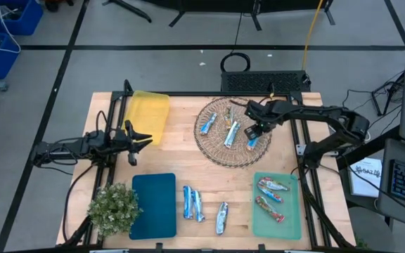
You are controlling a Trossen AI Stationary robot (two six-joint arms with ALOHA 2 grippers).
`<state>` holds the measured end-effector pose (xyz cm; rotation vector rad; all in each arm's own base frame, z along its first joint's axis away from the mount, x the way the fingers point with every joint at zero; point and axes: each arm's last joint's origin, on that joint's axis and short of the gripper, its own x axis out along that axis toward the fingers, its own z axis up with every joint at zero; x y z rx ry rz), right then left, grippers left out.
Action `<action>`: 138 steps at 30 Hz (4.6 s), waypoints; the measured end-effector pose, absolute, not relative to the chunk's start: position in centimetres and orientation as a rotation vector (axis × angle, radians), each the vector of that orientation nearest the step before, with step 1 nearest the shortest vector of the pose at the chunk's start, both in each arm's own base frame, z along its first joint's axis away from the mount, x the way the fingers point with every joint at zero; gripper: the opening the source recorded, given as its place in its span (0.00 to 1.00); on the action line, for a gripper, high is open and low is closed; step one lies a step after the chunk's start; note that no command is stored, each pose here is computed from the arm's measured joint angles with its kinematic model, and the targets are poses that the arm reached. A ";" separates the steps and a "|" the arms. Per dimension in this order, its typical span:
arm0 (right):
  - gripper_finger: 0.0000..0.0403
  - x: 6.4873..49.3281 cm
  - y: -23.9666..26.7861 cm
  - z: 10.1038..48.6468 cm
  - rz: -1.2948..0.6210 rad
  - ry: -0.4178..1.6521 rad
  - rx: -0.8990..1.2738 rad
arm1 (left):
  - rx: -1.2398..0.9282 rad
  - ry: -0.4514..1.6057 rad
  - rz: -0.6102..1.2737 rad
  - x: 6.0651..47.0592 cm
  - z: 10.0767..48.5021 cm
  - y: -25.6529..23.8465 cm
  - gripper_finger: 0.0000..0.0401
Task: Pick and place Granola Bars by type
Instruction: Put the yellow granola bar into the yellow bin
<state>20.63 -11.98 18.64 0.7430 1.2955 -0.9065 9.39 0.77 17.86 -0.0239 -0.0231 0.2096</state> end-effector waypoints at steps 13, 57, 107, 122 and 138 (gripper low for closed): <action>0.36 20.2 -13.2 18.7 -1.123 1.117 1.082 | -0.025 -0.024 0.209 9.4 17.9 0.8 0.23; 0.00 22.6 -14.0 15.7 -0.939 1.187 0.941 | -0.024 -0.024 0.209 9.4 17.9 0.8 0.23; 0.00 26.4 -6.4 21.2 0.246 -0.114 -0.071 | -0.049 -0.247 0.200 9.2 20.0 0.7 0.23; 0.00 29.1 -7.3 20.4 0.303 -0.057 -0.085 | -0.211 -0.316 0.450 9.4 20.5 1.5 0.23; 0.00 29.1 -5.8 21.7 0.598 -0.129 -0.051 | -0.135 -0.244 0.087 15.9 20.8 2.6 0.23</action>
